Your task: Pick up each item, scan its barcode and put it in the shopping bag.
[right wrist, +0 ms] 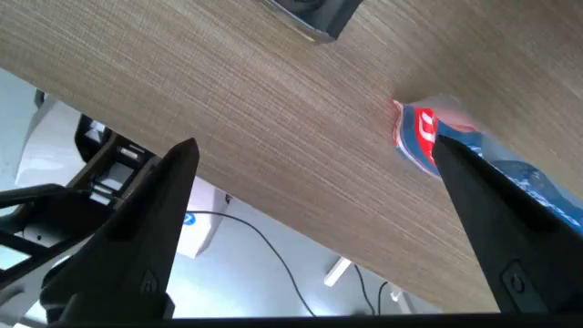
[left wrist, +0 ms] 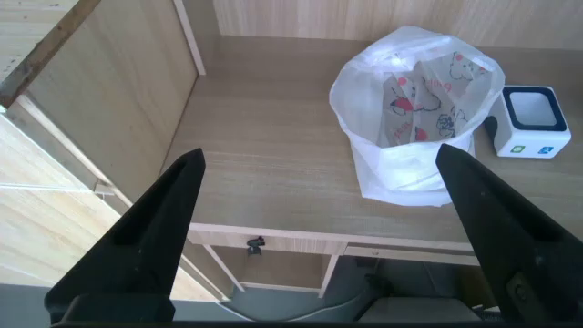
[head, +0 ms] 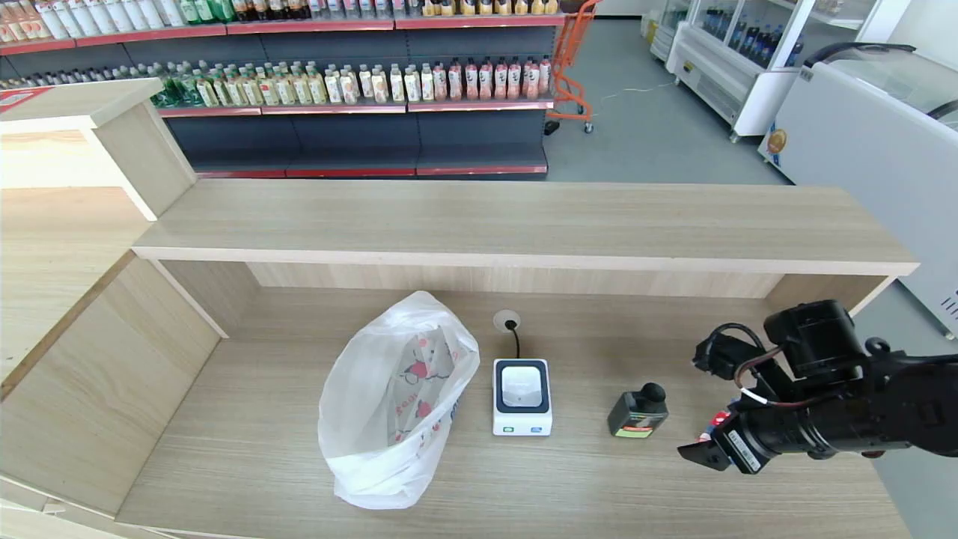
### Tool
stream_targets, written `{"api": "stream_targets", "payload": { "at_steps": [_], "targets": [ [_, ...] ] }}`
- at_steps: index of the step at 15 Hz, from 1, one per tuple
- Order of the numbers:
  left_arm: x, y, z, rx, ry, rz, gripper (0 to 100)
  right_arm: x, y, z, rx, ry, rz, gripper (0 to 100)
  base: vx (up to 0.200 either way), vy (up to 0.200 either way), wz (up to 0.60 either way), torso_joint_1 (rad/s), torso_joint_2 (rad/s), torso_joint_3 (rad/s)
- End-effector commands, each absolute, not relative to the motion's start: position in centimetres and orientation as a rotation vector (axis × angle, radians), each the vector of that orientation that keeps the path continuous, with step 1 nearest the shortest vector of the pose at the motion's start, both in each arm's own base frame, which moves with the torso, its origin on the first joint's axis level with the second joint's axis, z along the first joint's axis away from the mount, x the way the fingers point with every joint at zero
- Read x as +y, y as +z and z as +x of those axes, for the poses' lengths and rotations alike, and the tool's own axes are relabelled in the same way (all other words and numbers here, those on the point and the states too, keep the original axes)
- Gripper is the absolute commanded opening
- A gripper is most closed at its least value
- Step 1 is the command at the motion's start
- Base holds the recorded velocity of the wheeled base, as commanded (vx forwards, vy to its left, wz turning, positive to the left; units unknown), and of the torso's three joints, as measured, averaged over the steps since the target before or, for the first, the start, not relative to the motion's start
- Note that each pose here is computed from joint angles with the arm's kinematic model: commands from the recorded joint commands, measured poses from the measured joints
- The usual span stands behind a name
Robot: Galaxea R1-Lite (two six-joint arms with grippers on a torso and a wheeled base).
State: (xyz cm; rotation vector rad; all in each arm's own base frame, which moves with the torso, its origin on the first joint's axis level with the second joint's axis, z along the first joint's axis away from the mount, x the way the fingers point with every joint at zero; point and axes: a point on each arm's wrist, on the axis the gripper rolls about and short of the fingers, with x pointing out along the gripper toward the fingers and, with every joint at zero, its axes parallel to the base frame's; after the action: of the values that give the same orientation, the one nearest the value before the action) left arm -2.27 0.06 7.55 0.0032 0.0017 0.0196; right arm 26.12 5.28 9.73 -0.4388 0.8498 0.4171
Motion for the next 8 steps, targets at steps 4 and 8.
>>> {"api": "stream_targets", "payload": {
  "at_steps": [4, 8],
  "targets": [
    [0.1, 7.6, -2.3, 0.002, 0.02, 0.003, 100, 6.9, 6.4, 29.2, 0.836, 0.482, -0.517, 100, 0.0, 0.0, 0.0, 0.0, 0.0, 0.0],
    [0.1, 7.6, -2.3, 0.002, 0.02, 0.003, 100, 7.4, 4.6, 30.9, 0.787, 0.506, -0.574, 100, 0.0, 0.0, 0.0, 0.0, 0.0, 0.0]
  ]
}}
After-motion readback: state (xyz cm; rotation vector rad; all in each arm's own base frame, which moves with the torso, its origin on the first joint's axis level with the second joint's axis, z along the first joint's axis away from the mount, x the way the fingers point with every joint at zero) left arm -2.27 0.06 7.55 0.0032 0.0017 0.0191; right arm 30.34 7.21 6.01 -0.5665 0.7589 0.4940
